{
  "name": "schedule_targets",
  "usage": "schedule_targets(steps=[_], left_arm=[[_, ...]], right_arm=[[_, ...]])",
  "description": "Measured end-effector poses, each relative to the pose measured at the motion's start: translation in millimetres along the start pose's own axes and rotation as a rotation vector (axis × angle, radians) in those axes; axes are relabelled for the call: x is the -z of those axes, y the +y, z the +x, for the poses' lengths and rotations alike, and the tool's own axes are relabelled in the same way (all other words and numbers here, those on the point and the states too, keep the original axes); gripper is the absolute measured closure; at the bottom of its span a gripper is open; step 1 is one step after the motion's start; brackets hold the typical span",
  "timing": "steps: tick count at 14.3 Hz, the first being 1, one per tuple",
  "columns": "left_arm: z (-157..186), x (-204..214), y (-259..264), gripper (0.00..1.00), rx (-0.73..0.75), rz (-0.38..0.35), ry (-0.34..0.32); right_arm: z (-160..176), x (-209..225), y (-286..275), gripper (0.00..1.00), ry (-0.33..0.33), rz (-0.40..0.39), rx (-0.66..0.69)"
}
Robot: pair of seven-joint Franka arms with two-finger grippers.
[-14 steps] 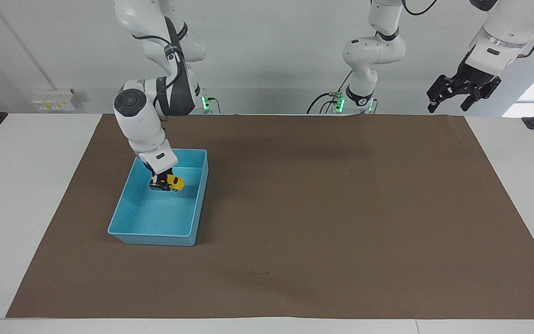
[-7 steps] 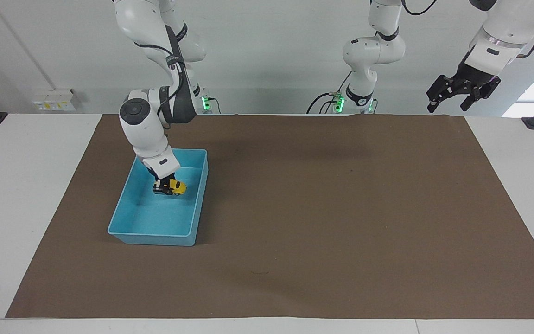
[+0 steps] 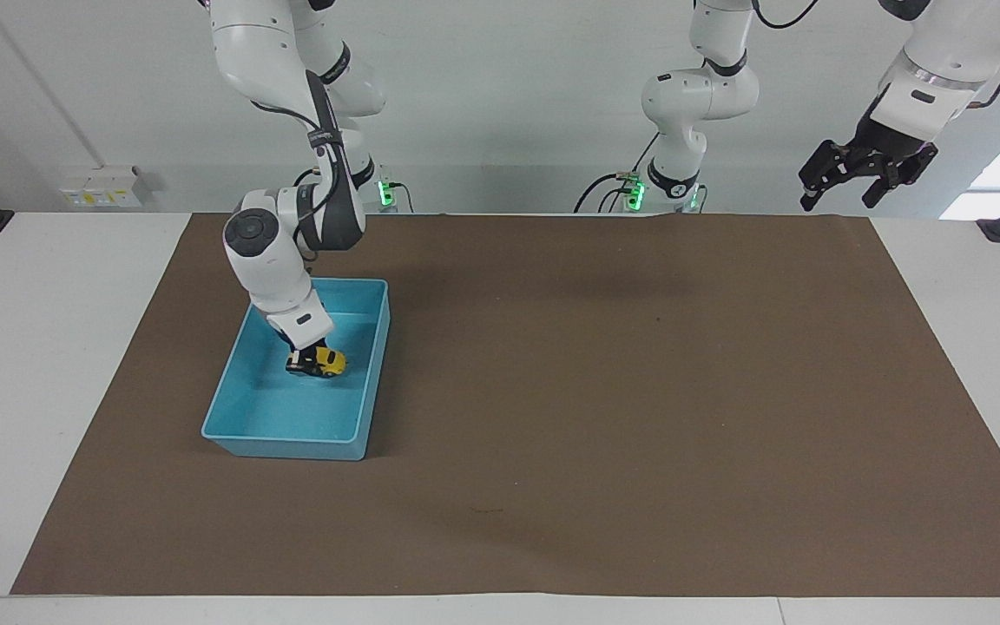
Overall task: Wind up and store yellow beetle car
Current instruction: 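Lower the yellow car into the bin and open the right gripper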
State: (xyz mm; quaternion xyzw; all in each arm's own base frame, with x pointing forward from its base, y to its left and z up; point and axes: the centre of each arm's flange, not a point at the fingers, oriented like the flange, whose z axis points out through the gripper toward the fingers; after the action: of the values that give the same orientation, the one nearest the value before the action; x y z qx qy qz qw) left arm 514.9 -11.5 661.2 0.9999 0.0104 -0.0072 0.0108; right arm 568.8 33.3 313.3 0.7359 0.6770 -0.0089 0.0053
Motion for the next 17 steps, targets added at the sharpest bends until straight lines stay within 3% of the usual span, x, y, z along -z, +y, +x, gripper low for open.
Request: schedule_targets(steps=[4,7,9,17], left_arm=[[0.0,0.0,0.0,0.0,0.0,0.0,0.0],[0.0,0.0,0.0,0.0,0.0,0.0,0.0],[0.0,0.0,0.0,0.0,0.0,0.0,0.0],[0.0,0.0,0.0,0.0,0.0,0.0,0.0]], right_arm=[[0.9,-1.5,-0.1,0.54,0.0,0.002,0.002],[3.7,-1.2,-0.4,0.28,0.001,0.001,0.007],[4.1,-1.0,-0.3,0.03,0.001,0.0,0.007],[1.9,19.1,12.9,0.0,0.002,-0.017,0.0]])
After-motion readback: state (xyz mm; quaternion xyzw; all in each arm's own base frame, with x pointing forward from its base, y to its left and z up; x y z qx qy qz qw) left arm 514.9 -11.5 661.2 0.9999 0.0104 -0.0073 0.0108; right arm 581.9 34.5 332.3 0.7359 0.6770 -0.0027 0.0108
